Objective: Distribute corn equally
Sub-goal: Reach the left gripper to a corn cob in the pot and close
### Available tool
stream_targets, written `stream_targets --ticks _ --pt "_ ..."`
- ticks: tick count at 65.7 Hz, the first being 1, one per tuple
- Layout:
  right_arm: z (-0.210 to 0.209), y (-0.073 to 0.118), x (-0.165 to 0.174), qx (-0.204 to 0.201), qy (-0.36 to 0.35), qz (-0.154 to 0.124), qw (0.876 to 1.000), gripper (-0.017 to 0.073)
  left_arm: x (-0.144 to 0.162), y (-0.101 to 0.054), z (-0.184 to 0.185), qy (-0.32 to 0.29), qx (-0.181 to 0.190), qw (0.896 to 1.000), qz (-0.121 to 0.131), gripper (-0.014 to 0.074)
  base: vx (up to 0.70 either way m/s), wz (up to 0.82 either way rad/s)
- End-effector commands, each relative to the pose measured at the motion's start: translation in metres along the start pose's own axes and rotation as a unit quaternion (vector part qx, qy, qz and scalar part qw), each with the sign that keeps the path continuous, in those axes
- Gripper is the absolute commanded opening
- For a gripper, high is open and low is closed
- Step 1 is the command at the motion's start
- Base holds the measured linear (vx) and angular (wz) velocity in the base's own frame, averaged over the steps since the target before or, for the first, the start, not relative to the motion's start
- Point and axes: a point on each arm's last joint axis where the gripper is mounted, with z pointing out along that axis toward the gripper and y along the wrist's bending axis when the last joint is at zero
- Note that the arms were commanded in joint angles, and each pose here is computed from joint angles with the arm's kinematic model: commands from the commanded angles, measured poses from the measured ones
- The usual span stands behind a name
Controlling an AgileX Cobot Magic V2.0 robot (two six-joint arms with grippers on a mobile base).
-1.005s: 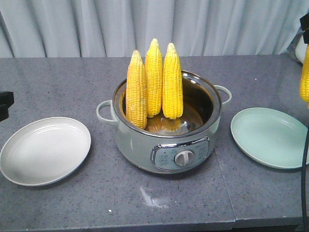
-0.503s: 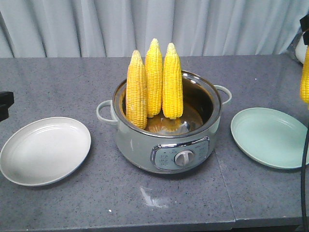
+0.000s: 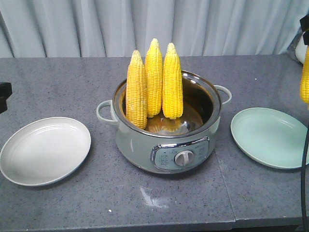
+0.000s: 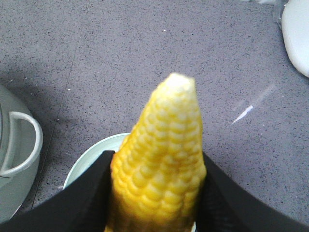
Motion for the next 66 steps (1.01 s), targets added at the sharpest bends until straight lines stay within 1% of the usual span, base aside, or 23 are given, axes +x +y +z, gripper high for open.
stream_targets --ticks 1,6,10,13,14,18,23,34,42,46,52,56,57,60,62,66 --pt "-0.027 -0.001 -0.008 0.019 -0.060 -0.002 0.998 0.0253 -0.020 0.001 -0.007 -0.063 -0.003 0.998 -0.009 0.0576 0.00 0.00" --pt "-0.027 -0.001 -0.008 0.019 -0.060 -0.002 0.998 0.0253 -0.020 0.001 -0.007 -0.063 -0.001 0.998 -0.019 0.0576 0.00 0.00" --pt "-0.027 -0.001 -0.008 0.019 -0.060 -0.002 0.998 0.0253 -0.022 0.000 -0.008 -0.070 0.004 0.996 -0.048 0.0576 0.00 0.00" --pt "-0.027 -0.001 -0.008 0.019 -0.060 -0.002 0.998 0.0253 -0.026 -0.001 -0.009 -0.079 0.008 0.995 -0.058 0.0576 0.00 0.00" --pt "-0.027 -0.001 -0.008 0.019 -0.060 -0.002 0.998 0.0253 -0.027 -0.001 -0.009 -0.080 0.008 0.995 -0.057 0.0576 0.00 0.00" --pt "-0.027 -0.001 -0.008 0.019 -0.060 -0.002 0.998 0.0253 -0.037 -0.003 -0.010 -0.076 0.016 0.996 -0.048 0.0576 0.00 0.00" --pt "-0.027 -0.001 -0.008 0.019 -0.060 -0.003 0.998 0.0253 -0.059 -0.011 -0.014 -0.076 0.035 0.996 -0.027 0.0576 0.00 0.00" --pt "-0.027 -0.001 -0.008 0.019 -0.060 -0.003 0.998 0.0253 -0.112 -0.038 -0.011 -0.077 0.107 0.991 -0.006 0.0576 0.00 0.00" --pt "-0.027 -0.001 -0.008 0.019 -0.059 -0.003 0.998 0.0253 -0.141 -0.062 0.008 -0.065 0.164 0.984 0.006 0.0576 0.00 0.00" --pt "-0.027 -0.001 -0.008 0.019 -0.059 -0.003 0.998 0.0253 -0.148 -0.073 0.022 -0.049 0.181 0.982 0.013 0.0576 0.00 0.00" --pt "-0.027 -0.001 -0.008 0.019 -0.059 -0.003 0.998 0.0253 -0.149 -0.090 0.046 -0.025 0.202 0.978 0.034 0.0576 0.00 0.00" --pt "-0.027 -0.001 -0.008 0.019 -0.059 -0.003 0.998 0.0253 -0.145 -0.103 0.066 -0.009 0.214 0.975 0.061 0.0576 0.00 0.00" --pt "-0.027 -0.001 -0.008 0.019 -0.059 -0.003 0.998 0.0253 -0.143 -0.107 0.071 -0.004 0.218 0.973 0.071 0.0576 0.00 0.00" --pt "-0.027 -0.001 -0.008 0.019 -0.059 -0.003 0.998 0.0253 -0.139 -0.117 0.081 0.005 0.228 0.970 0.088 0.0576 0.00 0.00" --pt "-0.027 -0.001 -0.008 0.019 -0.059 -0.003 0.998 0.0253 -0.136 -0.124 0.088 0.012 0.234 0.967 0.094 0.0576 0.00 0.00" --pt "-0.027 -0.001 -0.008 0.019 -0.059 -0.003 0.998 0.0253 -0.130 -0.134 0.101 0.025 0.243 0.965 0.098 0.0576 0.00 0.00"
